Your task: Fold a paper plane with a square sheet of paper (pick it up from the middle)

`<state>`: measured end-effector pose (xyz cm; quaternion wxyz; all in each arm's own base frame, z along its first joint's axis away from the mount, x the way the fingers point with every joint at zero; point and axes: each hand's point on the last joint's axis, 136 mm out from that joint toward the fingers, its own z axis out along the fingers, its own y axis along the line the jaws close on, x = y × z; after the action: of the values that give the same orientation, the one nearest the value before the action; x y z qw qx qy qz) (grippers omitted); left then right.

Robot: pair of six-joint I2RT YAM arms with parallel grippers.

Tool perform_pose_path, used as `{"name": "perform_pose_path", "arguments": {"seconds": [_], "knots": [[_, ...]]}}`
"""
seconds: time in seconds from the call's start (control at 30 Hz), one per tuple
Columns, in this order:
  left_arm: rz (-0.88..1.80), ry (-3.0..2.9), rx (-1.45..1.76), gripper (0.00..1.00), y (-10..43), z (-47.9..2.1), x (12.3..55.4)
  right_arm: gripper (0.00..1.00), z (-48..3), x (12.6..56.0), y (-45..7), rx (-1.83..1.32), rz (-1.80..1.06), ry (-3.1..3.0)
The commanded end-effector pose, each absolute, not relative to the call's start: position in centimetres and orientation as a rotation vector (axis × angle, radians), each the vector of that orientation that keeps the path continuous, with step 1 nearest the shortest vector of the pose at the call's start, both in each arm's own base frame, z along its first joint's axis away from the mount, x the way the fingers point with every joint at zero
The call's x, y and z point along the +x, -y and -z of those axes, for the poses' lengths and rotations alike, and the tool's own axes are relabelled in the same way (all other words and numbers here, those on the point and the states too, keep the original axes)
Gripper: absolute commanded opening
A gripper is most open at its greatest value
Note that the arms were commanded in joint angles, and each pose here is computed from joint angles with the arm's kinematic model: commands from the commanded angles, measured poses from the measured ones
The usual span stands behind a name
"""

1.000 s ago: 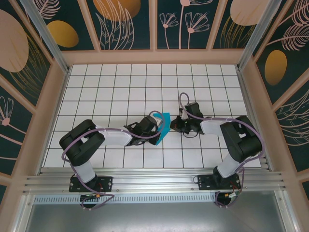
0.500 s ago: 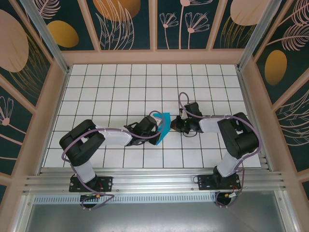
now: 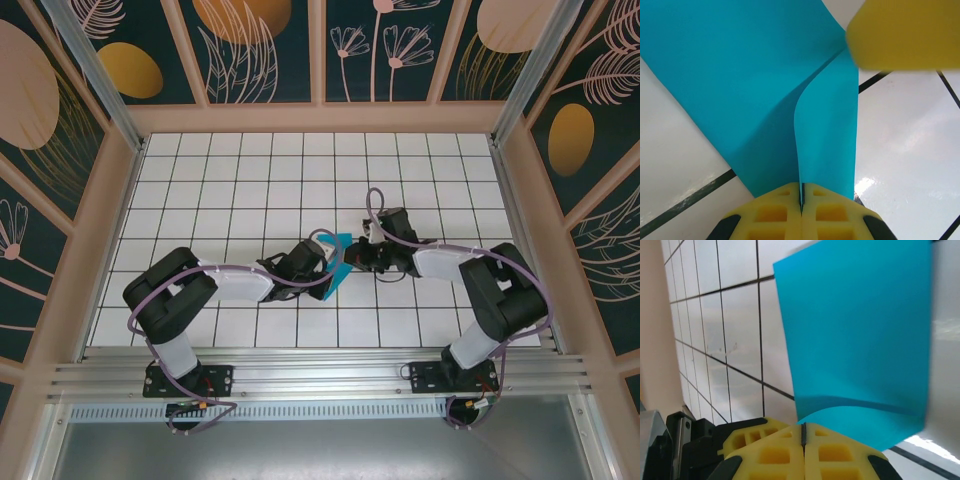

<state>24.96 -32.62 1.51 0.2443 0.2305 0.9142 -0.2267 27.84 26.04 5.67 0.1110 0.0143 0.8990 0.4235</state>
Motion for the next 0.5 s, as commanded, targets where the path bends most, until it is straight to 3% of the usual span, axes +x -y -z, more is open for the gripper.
{"name": "perform_pose_path", "arguments": {"seconds": [0.0, 0.3, 0.47], "knots": [[0.5, -2.579, 0.651, 0.05, 30.7, 0.7, 24.4, 0.06, -5.0, 27.4, -27.4, 0.0, -1.302, -2.654], [0.506, -2.57, 0.645, 0.08, 30.9, 0.1, 24.6, 0.02, 0.9, 26.3, -25.3, 0.056, -1.058, -2.83], [0.479, -2.501, 0.54, 0.27, 30.4, -3.3, 25.9, 0.01, 1.5, 25.7, -24.6, 0.049, -0.97, -2.861]]}}
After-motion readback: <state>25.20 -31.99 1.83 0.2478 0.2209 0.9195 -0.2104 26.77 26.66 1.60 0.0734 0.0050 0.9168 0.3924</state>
